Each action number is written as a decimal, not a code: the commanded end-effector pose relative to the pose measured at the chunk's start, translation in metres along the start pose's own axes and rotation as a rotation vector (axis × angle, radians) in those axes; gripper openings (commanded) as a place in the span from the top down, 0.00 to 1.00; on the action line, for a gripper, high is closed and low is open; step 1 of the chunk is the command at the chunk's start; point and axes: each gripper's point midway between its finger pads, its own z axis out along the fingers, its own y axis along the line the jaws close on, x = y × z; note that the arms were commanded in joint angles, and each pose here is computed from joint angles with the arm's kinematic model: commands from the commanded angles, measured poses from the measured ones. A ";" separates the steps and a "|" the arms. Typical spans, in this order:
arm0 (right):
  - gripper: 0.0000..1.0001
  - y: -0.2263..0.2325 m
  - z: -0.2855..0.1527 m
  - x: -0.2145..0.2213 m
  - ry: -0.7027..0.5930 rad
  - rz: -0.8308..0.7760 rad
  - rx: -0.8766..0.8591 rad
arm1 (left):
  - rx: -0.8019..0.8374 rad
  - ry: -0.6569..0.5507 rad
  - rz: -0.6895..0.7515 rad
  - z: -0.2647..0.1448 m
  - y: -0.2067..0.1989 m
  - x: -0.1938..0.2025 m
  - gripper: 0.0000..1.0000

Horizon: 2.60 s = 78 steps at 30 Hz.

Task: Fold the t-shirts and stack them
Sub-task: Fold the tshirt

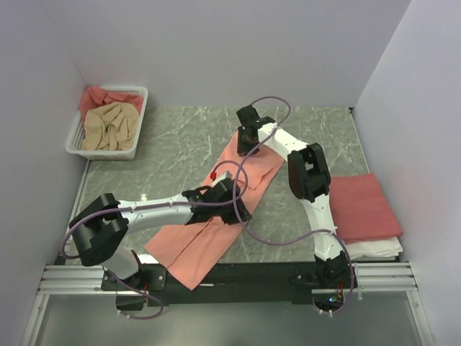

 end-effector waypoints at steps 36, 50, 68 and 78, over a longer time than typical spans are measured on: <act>0.53 -0.043 -0.009 0.047 0.080 0.055 0.123 | -0.216 0.082 0.142 -0.006 0.071 0.014 0.75; 0.52 -0.075 0.038 -0.060 0.007 0.007 0.111 | 0.000 0.228 0.005 0.074 -0.041 -0.012 0.76; 0.47 -0.048 -0.093 -0.138 -0.272 0.188 -0.113 | 0.035 0.060 0.127 0.014 -0.039 -0.071 0.74; 0.56 -0.085 -0.060 -0.084 -0.122 0.249 0.063 | -0.195 0.044 0.262 -0.003 0.048 -0.033 0.75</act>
